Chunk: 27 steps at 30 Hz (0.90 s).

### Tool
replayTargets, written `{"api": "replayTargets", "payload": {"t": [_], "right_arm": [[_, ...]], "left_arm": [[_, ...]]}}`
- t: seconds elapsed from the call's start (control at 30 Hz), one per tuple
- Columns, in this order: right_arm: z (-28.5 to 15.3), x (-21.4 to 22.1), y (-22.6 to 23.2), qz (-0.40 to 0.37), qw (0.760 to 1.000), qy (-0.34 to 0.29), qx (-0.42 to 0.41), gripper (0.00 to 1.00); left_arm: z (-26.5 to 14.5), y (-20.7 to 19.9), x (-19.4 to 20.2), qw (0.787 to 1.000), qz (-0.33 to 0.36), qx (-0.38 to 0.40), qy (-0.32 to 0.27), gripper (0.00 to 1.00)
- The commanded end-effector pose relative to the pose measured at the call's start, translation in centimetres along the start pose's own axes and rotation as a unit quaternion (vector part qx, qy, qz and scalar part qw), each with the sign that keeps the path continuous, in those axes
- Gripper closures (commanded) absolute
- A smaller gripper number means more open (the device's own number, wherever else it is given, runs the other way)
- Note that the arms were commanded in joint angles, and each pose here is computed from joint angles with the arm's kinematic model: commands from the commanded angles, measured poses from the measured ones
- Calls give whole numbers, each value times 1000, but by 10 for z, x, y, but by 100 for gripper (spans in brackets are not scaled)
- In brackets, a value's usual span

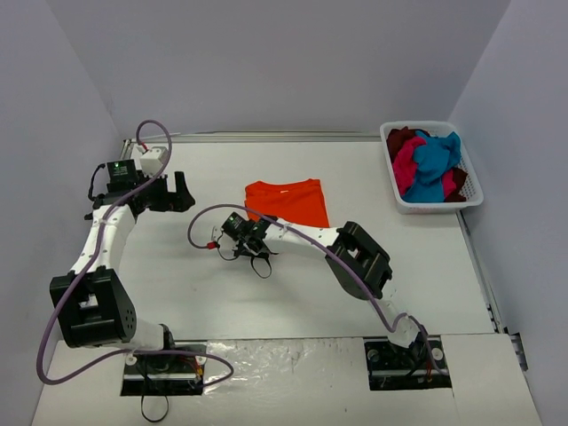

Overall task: Fold and stack the t-shirts
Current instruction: Put the neatly folded tshirt into the corner of the board with the left arm

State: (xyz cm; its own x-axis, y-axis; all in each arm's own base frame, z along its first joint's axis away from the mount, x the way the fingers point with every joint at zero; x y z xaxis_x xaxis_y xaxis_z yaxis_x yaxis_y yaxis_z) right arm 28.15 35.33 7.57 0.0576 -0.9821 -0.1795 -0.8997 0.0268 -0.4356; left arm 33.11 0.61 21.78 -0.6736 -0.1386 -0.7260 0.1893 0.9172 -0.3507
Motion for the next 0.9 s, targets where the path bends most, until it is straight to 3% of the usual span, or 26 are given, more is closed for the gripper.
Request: {"api": "replayTargets", "payload": {"t": [0.0,0.13,0.3,0.47,0.63,0.87], "right_arm": [[-1,4,6,-9,1000,20,-16,100],[-16,-3,-6,-5,1000,10,-6,100],[-42,-7,-22,0,1000,1,19,100],[-55,-6,-34,7,999,-1,37,100],[-53,-7,-37,6,999,8,37,100],[-60,-13,-40,6,999,-2,33,100]], "left_arm": [[-1,-12,0,997,-49,53,18,3],[11,-17,12,988,-101,103,50,3],[38,-23,34,955,-196,194,107,6],[65,-24,47,929,-267,226,123,6],[91,-41,57,905,-306,254,154,6],[124,-58,61,880,-353,284,145,6]]}}
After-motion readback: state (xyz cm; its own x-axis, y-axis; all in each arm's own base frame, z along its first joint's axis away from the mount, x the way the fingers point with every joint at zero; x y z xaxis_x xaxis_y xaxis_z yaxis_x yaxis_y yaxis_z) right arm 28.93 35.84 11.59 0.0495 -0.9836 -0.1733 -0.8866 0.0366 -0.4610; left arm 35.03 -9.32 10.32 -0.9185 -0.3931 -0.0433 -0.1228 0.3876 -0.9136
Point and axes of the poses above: each gripper's point midway between its finger pads, its own z axis out along the fingers, its own y axis along the line the jaws close on, x = y × z, the point moved 7 cm from there along -z, back along the fingers, and after that the axes turned 8 degrees about -z, right-handed, at the moved point
